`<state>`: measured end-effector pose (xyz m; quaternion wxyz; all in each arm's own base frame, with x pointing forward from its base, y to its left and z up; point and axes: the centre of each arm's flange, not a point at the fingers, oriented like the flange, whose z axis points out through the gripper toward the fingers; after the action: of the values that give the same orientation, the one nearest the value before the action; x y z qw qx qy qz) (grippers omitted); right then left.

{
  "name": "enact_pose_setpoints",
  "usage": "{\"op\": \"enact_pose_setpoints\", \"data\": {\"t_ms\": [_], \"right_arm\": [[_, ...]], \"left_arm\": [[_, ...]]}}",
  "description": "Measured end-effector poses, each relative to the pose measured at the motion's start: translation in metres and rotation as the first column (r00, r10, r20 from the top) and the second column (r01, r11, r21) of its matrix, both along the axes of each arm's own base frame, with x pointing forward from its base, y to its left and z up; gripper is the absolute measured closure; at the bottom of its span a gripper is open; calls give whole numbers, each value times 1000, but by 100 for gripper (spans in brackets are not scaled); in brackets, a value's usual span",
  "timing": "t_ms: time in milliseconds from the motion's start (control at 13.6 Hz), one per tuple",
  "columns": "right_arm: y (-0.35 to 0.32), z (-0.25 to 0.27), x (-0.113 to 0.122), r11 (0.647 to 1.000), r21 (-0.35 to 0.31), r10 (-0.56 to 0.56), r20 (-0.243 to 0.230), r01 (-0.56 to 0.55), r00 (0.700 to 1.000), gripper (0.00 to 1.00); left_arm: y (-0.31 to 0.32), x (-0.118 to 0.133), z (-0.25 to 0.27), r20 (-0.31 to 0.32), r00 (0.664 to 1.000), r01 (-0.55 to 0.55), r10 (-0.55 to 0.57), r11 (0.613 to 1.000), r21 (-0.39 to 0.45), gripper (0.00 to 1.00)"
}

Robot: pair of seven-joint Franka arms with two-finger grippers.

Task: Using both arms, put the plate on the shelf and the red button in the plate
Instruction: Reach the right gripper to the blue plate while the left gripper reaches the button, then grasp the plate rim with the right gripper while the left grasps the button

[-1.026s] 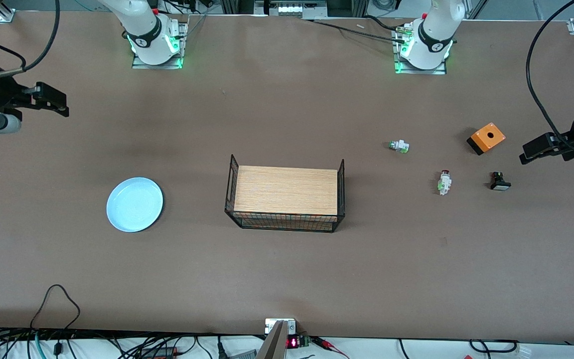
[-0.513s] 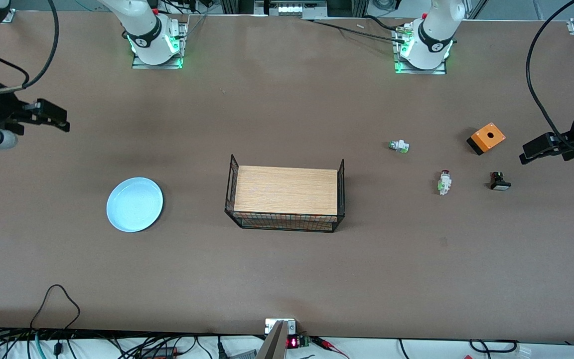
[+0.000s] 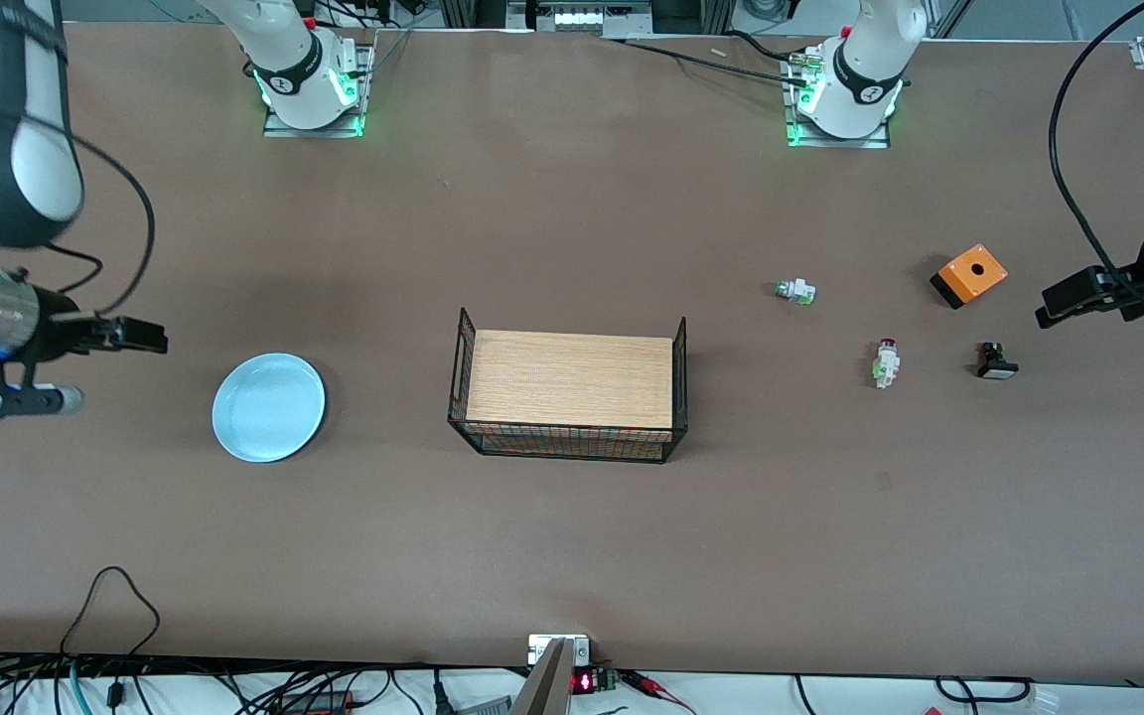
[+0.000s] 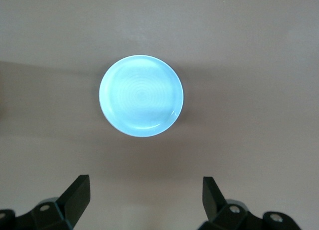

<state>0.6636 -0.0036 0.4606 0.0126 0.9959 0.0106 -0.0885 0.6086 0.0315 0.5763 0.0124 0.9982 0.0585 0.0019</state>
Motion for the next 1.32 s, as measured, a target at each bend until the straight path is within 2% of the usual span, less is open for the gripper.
{"op": "enact_pose_setpoints", "data": {"t_ms": [147,293,586,733,1026,1319], "right_arm": [[-4,-32,10,1000,-4,-6,-16,6,1000,0],[-16,-62,21,1000,-9,-21,-8,20,1000,0],[-37,-105,32,1000,-6,1,-8,-1,1000,0],[-49,-128,34,999,3,33,-27,-33,999,0],[-69,-183,42,995,15,102,-15,-101,995,0],[-64,-219,44,993,22,116,-24,-115,993,0]], "left_arm": [[0,2,-4,-6,1000,0,0,1000,-1,0],[0,5,-13,-22,1000,0,0,1000,-3,0],[-6,23,-69,-110,994,13,-15,1000,-20,0],[-6,30,-98,-153,988,13,-17,999,-31,0],[-31,39,-136,-205,977,62,-64,998,-12,0],[-24,46,-164,-211,977,5,-28,994,-108,0]]}}
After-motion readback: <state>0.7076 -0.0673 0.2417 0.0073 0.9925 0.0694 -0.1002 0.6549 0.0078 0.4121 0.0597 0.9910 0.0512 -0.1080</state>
